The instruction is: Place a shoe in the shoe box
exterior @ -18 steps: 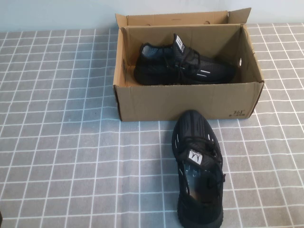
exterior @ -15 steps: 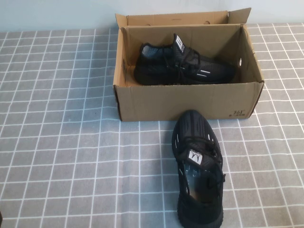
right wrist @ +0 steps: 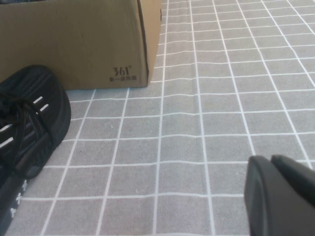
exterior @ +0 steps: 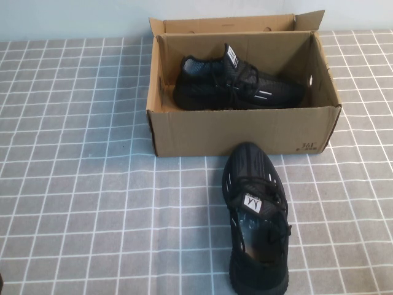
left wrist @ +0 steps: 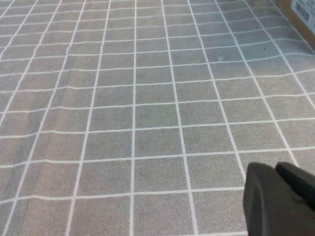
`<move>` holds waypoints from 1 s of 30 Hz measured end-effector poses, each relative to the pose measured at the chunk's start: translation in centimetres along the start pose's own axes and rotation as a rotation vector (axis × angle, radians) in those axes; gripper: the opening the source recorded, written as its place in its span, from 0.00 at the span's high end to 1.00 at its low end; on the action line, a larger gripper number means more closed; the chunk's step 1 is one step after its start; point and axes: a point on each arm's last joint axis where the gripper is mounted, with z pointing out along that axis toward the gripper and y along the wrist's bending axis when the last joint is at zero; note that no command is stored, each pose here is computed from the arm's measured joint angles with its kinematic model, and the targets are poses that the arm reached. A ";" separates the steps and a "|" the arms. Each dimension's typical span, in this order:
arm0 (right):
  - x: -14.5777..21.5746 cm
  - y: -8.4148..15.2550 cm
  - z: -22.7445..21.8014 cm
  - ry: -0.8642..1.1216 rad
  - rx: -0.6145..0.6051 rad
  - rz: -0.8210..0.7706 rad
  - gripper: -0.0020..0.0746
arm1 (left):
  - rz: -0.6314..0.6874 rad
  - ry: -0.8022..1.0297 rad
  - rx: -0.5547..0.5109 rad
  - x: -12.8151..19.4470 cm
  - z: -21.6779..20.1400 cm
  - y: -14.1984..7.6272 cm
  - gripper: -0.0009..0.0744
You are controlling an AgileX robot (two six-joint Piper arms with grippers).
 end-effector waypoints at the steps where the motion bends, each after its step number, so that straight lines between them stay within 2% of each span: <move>1: 0.0 0.0 0.0 0.000 0.000 0.000 0.99 | 0.000 0.000 0.000 0.0 0.0 0.0 0.99; 13: -0.2 0.0 0.0 -0.020 -0.004 0.012 0.99 | 0.000 0.000 0.000 0.0 0.0 0.0 0.99; 21: -0.5 0.3 0.0 -0.052 -0.035 0.107 0.99 | 0.000 0.000 0.000 0.0 0.0 0.0 0.99; 30: -1.7 0.5 -0.2 -0.177 -0.084 0.326 0.99 | 0.000 0.000 0.000 0.0 0.0 0.0 0.99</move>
